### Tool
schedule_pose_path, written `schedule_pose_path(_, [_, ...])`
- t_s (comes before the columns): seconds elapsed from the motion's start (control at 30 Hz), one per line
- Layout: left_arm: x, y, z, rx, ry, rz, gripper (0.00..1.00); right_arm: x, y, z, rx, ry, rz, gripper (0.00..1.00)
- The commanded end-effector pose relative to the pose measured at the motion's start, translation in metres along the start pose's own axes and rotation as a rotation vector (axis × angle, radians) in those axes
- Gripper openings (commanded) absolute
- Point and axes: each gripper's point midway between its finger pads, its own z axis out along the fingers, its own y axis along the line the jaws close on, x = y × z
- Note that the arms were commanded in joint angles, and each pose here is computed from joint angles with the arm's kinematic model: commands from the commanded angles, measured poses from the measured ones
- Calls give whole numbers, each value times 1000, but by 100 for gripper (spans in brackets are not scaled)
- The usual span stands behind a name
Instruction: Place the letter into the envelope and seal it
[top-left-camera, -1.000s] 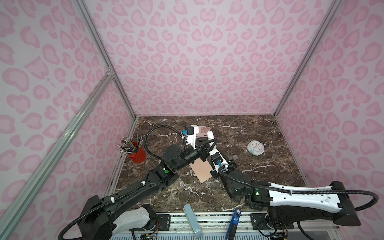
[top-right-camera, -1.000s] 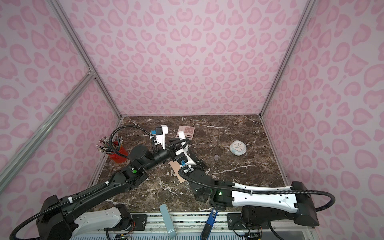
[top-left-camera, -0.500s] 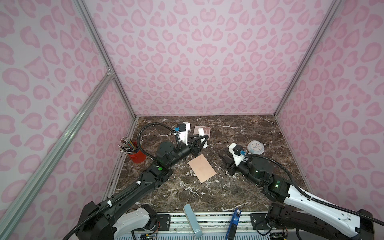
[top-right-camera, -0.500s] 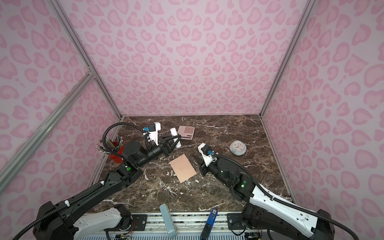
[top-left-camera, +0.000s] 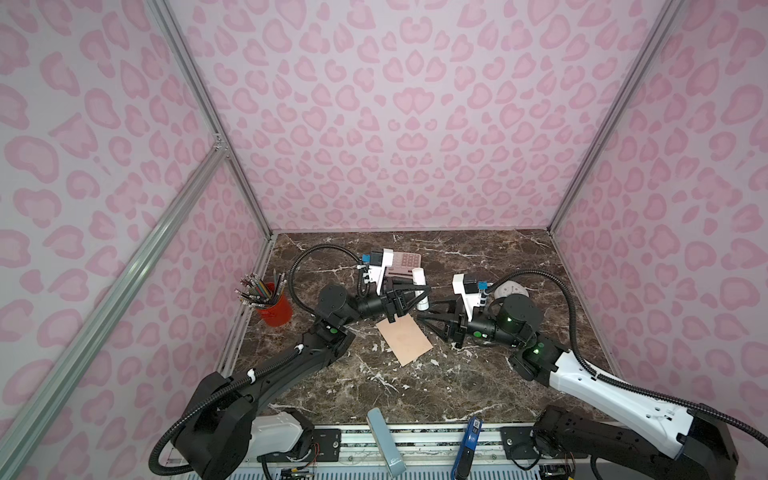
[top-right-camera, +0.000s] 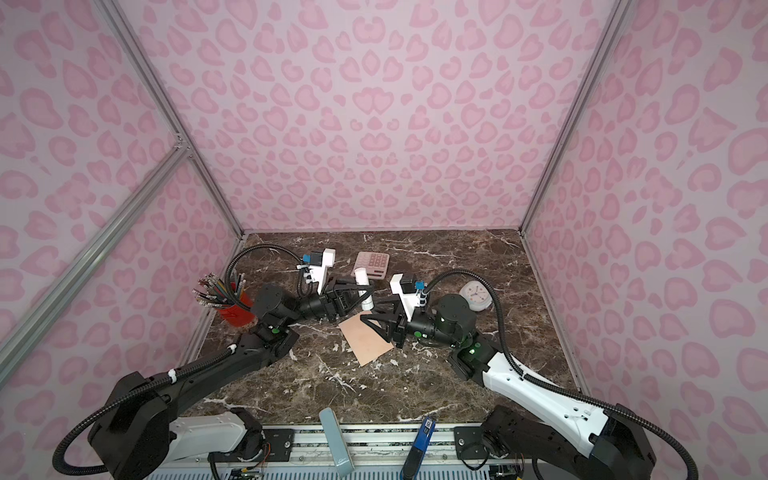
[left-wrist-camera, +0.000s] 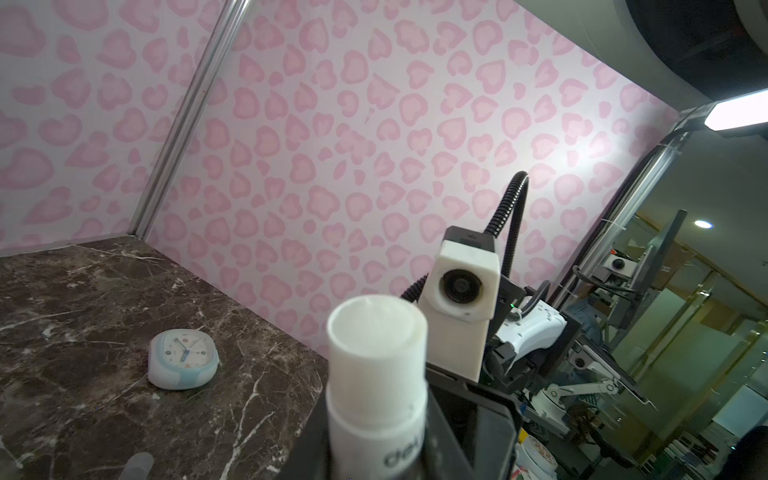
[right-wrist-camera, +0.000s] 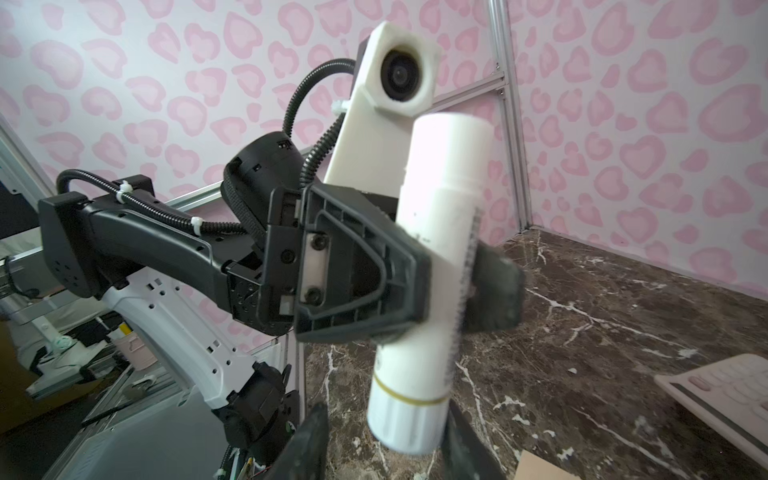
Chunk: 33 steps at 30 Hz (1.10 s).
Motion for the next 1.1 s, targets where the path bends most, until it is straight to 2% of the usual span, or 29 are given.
schedule_pose_path(0.0, [-6,-18,0,80,-7,43,4,-10,17,-1,-93,-31,-9,45])
schedule_pose_path(0.8, [-2,-14,3,77,20,33,4,-20,11,-1,-100,-59,11,26])
schedule_pose_path(0.93, [-2,-6,3,26,15,43,4,-23,3,-1,-48,-61,7,19])
schedule_pose_path(1.07, [-4,7,-1,-95,6,91,4,-30,-5,-3,36,-83,-3,14])
